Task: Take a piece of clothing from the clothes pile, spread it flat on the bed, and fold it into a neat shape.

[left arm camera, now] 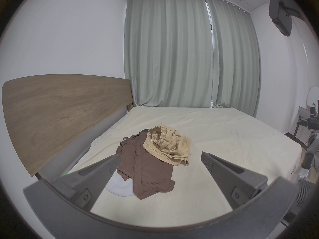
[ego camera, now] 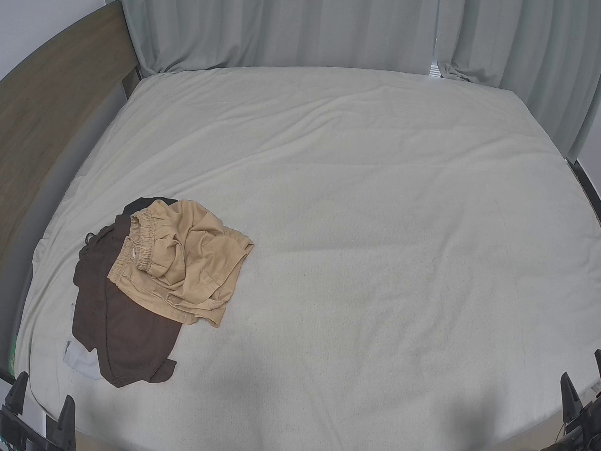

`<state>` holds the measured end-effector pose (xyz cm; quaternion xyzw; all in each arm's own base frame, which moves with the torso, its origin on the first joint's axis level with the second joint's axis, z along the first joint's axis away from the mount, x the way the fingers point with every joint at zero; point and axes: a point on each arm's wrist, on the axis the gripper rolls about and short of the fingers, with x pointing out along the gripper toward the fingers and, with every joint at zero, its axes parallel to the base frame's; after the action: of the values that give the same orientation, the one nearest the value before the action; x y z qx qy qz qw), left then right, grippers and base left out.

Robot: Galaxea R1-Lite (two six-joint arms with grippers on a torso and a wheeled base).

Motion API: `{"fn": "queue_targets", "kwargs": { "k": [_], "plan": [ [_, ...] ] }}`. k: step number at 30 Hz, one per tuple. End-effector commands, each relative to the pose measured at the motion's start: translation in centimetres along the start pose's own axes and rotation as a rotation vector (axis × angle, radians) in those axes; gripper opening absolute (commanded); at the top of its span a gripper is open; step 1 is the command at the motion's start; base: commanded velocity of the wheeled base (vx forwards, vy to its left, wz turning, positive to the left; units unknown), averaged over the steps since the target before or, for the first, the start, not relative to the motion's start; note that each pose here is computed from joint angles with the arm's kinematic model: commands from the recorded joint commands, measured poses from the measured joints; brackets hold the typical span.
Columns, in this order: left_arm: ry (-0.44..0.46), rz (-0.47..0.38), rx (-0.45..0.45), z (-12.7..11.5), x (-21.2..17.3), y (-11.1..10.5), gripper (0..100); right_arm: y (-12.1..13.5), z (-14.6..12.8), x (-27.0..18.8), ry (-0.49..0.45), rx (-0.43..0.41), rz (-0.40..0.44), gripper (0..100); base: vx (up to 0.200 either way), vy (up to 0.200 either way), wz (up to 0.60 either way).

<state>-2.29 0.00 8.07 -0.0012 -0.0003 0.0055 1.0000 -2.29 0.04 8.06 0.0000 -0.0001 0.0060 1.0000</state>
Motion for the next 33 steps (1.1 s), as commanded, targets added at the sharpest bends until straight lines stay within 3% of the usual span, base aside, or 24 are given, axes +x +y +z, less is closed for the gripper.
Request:
{"fn": "queue_targets", "kwargs": {
  "k": [1, 18, 21, 22, 23, 30, 33],
  "plan": [
    [0.005, 0.001, -0.004, -0.5, 0.0, 0.0, 100, 0.0, -0.5, 0.0, 0.000, 0.000, 0.002, 100, 0.000, 0.000, 0.00],
    [-0.002, -0.008, -0.002, -0.4, 0.0, 0.0, 100, 0.0, -0.5, 0.0, 0.000, 0.000, 0.006, 100, 0.000, 0.000, 0.00],
    [-0.074, -0.009, -0.016, 1.3, -0.3, 0.0, 100, 0.0, -0.5, 0.0, 0.000, 0.000, 0.006, 100, 0.000, 0.000, 0.00],
    [-0.162, -0.013, -0.018, 4.3, -0.8, -0.1, 100, 0.0, -0.5, 0.0, 0.000, -0.002, 0.008, 100, 0.000, 0.000, 0.00],
    [-0.163, -0.025, -0.018, 5.8, -0.7, -0.1, 100, 0.0, -0.5, 0.0, 0.000, -0.002, 0.006, 100, 0.000, 0.000, 0.00],
    [-0.067, -0.130, -0.024, 6.3, 0.7, 0.0, 100, 0.0, -0.5, 0.0, 0.000, 0.000, 0.006, 100, 0.000, 0.000, 0.00],
    [-0.040, -0.188, -0.075, 6.8, 1.3, 0.0, 100, 0.0, -0.5, 0.0, 0.000, 0.000, 0.008, 100, 0.000, 0.000, 0.00]
  ]
}}
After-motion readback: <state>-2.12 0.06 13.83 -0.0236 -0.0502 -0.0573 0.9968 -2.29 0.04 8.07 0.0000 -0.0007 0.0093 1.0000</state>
